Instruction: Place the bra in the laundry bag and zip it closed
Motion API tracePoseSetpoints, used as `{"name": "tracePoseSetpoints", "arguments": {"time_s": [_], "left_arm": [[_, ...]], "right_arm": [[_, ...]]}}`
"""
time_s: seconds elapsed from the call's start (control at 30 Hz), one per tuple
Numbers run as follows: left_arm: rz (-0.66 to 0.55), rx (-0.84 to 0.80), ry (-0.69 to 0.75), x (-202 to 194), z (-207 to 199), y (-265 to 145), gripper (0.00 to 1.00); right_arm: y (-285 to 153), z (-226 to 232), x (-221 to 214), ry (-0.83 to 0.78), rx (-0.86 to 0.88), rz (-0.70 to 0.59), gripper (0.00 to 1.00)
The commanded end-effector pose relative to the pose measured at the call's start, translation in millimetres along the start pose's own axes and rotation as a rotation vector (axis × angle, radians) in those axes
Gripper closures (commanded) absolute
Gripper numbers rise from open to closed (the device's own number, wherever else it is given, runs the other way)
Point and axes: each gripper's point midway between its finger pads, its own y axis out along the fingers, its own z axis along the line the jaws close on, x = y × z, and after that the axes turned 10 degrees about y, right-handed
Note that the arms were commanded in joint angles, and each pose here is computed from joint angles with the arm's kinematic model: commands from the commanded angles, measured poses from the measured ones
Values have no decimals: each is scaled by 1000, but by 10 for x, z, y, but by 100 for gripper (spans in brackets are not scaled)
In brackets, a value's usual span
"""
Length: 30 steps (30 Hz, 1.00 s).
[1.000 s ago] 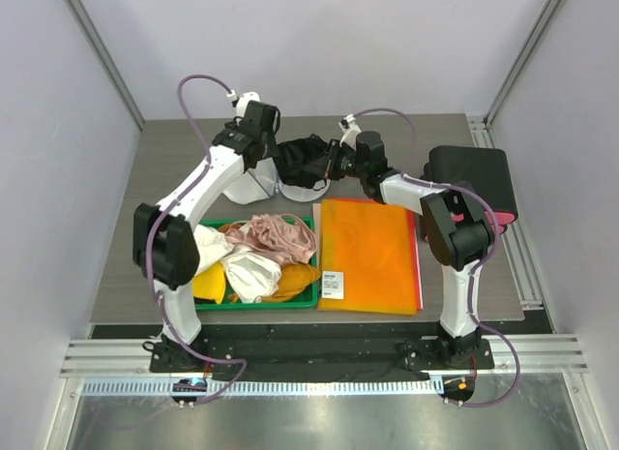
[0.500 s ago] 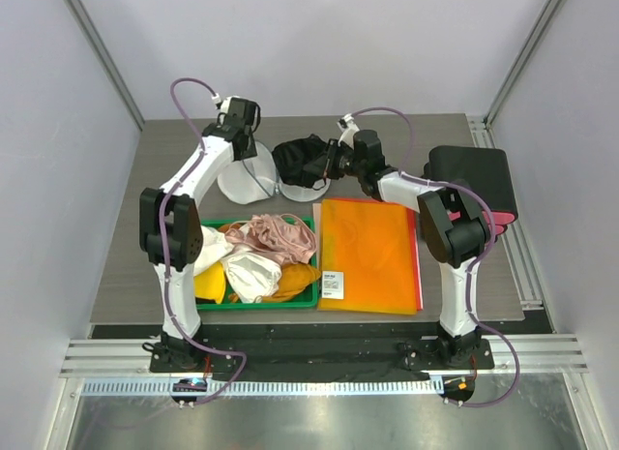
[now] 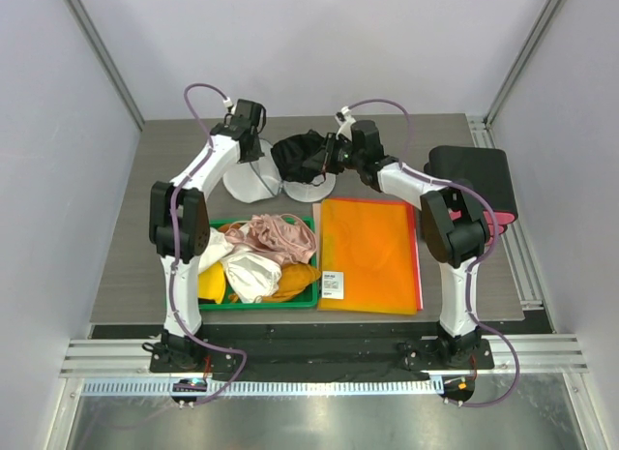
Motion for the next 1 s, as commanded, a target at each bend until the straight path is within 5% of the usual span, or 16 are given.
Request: {"name": "tracePoseSetpoints", "arguments": {"time_s": [0.0,0.97], "left_arm": [[-112,-125,-45,360,-167,-343,100],[-161,-571,-163,366,-983,-805,100]], "right_arm": [[12,185,52,-35,53,22,99],[676,169,78,7,138,49,99]]}}
